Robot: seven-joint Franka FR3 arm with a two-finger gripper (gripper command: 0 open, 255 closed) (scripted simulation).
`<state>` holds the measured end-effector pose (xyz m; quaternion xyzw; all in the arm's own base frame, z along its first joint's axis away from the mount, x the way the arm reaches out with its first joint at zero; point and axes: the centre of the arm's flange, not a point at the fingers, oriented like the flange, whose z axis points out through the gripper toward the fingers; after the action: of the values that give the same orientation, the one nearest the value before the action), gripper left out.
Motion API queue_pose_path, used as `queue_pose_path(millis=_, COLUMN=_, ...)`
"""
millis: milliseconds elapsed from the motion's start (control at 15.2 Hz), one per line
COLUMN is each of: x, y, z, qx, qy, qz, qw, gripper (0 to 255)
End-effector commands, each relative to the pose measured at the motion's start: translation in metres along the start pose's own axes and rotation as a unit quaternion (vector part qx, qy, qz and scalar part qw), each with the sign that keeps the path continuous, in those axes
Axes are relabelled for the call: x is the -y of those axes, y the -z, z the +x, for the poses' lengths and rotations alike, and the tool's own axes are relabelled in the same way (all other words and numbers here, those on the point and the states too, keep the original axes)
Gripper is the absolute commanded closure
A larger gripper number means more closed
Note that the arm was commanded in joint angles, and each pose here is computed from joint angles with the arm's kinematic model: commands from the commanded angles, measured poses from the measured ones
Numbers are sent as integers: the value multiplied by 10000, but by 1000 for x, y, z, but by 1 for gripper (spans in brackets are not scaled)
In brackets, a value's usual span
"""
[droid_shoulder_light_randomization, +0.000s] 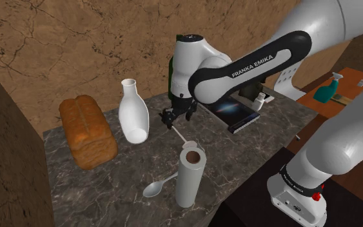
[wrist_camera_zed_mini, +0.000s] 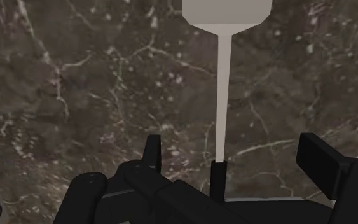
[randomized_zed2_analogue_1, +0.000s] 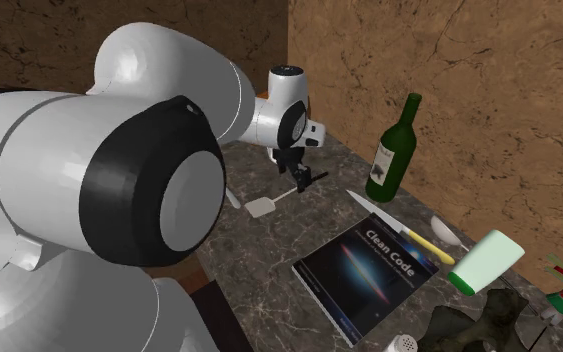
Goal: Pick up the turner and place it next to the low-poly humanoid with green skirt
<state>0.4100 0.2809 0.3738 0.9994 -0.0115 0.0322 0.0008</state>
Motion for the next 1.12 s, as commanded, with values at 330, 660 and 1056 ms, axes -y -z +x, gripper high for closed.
queue_pose_path(millis=330, x=3, y=-36, z=2, qx=-10, qy=-7, qz=6, qw=10000, gripper=0)
queue_pose_path(millis=660, x=3, y=-36, z=2, qx=-10, qy=-7, qz=6, qw=10000, gripper=0)
queue_pose_path(millis=1056, x=3, y=-35, z=2, qx=-10, qy=-7, qz=6, qw=10000, gripper=255)
